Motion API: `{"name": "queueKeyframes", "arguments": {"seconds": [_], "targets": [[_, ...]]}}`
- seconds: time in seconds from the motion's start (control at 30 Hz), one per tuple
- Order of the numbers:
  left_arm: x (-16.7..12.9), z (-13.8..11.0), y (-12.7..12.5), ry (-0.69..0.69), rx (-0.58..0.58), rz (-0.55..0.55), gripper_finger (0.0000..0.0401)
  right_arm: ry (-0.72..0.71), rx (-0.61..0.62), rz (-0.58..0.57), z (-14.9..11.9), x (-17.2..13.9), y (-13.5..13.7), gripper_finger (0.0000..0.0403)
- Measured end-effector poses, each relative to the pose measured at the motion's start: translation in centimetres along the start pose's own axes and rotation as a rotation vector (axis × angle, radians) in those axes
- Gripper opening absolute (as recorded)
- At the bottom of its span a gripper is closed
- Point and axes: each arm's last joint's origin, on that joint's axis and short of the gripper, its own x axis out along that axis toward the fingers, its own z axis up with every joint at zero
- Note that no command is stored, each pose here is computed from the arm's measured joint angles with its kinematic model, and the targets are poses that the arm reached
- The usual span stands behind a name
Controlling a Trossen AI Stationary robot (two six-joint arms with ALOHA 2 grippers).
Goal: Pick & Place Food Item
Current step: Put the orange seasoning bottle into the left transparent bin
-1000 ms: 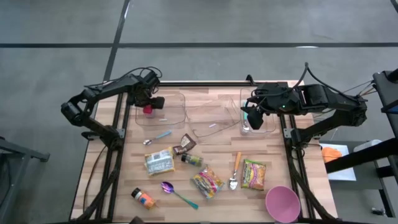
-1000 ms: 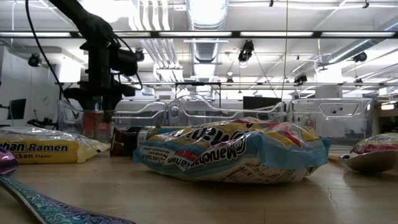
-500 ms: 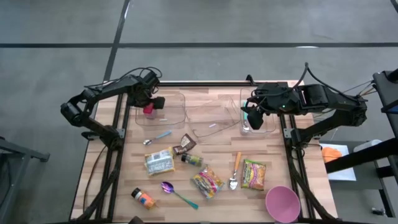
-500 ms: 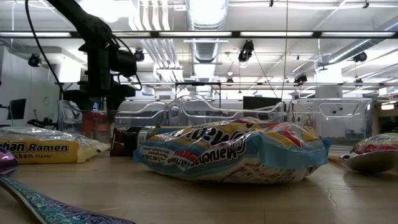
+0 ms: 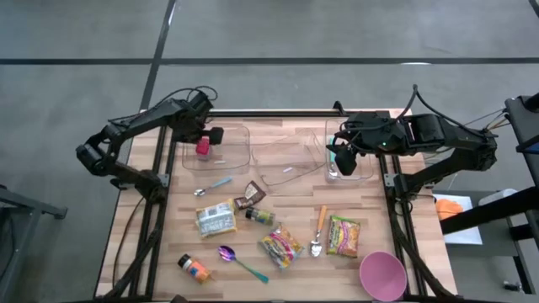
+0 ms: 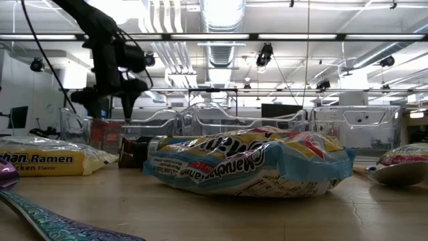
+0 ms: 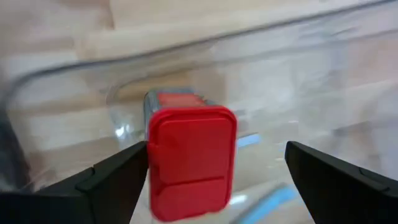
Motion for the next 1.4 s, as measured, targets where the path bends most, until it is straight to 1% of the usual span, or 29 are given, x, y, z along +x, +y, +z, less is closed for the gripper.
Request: {"name": "queueKeyframes", "arguments": {"seconds": [0.1,0.2,0.3,0.43,0.53,0.63,0.8,1.0,1.1,1.27,1.33,1.4], "targets": [[-2.3,-0.4,0.0,-0.067,0.009,-0.046,0.0379,0.0,0.0,0.0,0.0,0.0,0.0,0.0225],[-4.9,-1.3,0.1,-0.131,0.034,-0.119,0.0352,0.0,0.0,0.0,0.0,0.0,0.0,0.0225],[-7.1,-2.6,0.2,-0.172,0.081,-0.23,0.0304,0.0,0.0,-0.001,0.0,0.0,0.0,0.0225],[-9.4,-4.9,0.4,-0.209,0.15,-0.355,0.0222,0.0,0.001,-0.002,0.0,0.0,0.0,0.0225],[-10.6,-6.7,0.1,-0.203,0.24,-0.464,0.0163,-0.001,0.001,-0.003,0.0,0.0,-0.1,0.0225],[-11.2,-8.5,-0.5,-0.162,0.336,-0.526,0.0126,-0.001,0.001,-0.003,0.0,0.0,-0.1,0.0225],[-11.3,-11.6,-2.2,-0.042,0.467,-0.571,0.0116,-0.002,0.006,-0.003,0.0,0.0,-0.1,0.0225],[-10.6,-15.5,-3.8,0.117,0.609,-0.528,0.0116,-0.002,0.018,-0.004,0.0,0.0,-0.1,0.0225],[-10.1,-17.9,-4.1,0.19,0.745,-0.516,0.0115,-0.003,0.021,-0.003,0.0,0.0,-0.1,0.0225],[-9.4,-22.5,-3.8,0.258,1.074,-0.501,0.0115,-0.003,0.034,-0.003,0.0,0.0,-0.1,0.0225],[-9.1,-24.1,-3.3,0.272,1.172,-0.486,0.0115,-0.003,0.049,-0.003,0.0,0.0,-0.1,0.0225],[-8.8,-25.5,-2.8,0.289,1.24,-0.468,0.0115,-0.003,0.055,-0.003,0.0,0.0,-0.1,0.0225]]}}
